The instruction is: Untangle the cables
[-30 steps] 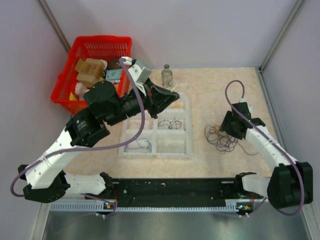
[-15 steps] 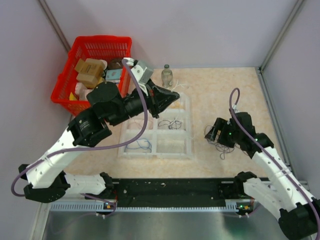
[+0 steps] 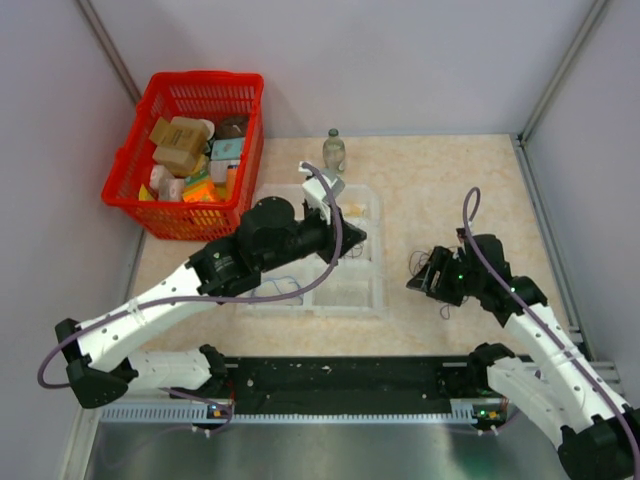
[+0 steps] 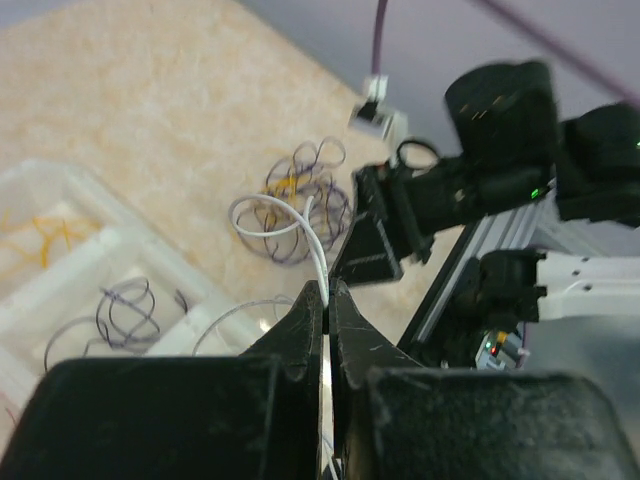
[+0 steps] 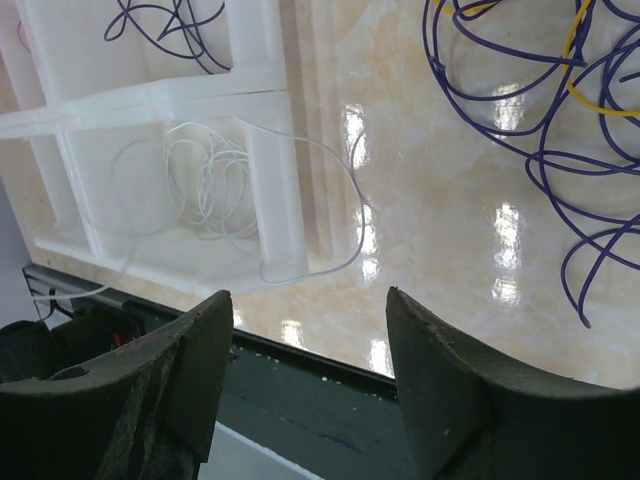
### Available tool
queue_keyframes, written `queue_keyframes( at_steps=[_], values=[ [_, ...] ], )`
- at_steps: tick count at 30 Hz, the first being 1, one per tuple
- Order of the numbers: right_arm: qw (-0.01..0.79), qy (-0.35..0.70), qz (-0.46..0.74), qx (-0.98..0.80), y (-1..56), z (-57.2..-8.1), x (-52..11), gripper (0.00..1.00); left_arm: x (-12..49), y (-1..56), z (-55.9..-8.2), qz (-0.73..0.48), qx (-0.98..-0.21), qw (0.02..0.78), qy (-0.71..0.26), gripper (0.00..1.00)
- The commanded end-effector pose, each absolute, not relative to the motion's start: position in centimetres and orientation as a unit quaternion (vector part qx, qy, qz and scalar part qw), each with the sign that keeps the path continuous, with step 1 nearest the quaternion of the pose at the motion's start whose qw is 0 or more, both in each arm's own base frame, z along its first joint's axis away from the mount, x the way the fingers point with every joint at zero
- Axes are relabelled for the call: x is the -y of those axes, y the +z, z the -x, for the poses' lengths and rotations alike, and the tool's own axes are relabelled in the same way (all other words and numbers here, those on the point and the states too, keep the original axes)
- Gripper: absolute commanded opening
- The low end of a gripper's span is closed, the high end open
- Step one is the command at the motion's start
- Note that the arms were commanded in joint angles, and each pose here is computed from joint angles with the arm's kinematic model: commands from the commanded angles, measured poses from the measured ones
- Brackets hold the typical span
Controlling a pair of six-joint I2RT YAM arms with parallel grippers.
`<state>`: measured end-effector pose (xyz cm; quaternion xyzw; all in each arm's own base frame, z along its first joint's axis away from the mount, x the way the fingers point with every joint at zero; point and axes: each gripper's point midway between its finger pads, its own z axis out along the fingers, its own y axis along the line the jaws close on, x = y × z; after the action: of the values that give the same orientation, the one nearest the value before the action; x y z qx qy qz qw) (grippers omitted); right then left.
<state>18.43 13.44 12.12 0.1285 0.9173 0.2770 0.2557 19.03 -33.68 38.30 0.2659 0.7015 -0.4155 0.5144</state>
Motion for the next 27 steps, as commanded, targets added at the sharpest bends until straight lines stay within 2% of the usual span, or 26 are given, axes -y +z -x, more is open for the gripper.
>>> queue_keyframes(
  at_steps=[1, 9, 15, 20, 27],
  values=[
    [0.274, 0.315, -0.117, -0.901, 13.9, -18.9, -14.6, 0.62, 32.6, 37.1, -19.7, -0.21, -0.711, 0.52, -0.424, 0.0],
    [0.247, 0.33, -0.11, -0.905, 12.7, -18.2, -15.3, 0.62, 31.5, 31.9, -20.5, -0.189, -0.754, 0.501, -0.381, 0.0],
    [0.23, 0.353, -0.07, -0.904, 11.4, -17.2, -17.0, 0.71, 31.5, 25.0, -22.0, -0.204, -0.793, 0.483, -0.31, 0.0],
    [0.209, 0.339, -0.071, -0.914, 9.5, -16.6, -17.8, 0.72, 31.7, 22.1, -23.9, -0.198, -0.809, 0.485, -0.268, 0.0],
    [0.266, 0.305, -0.074, -0.912, 10.9, -17.5, -16.8, 0.71, 32.5, 18.9, -23.0, -0.201, -0.835, 0.431, -0.278, 0.0]
  ],
)
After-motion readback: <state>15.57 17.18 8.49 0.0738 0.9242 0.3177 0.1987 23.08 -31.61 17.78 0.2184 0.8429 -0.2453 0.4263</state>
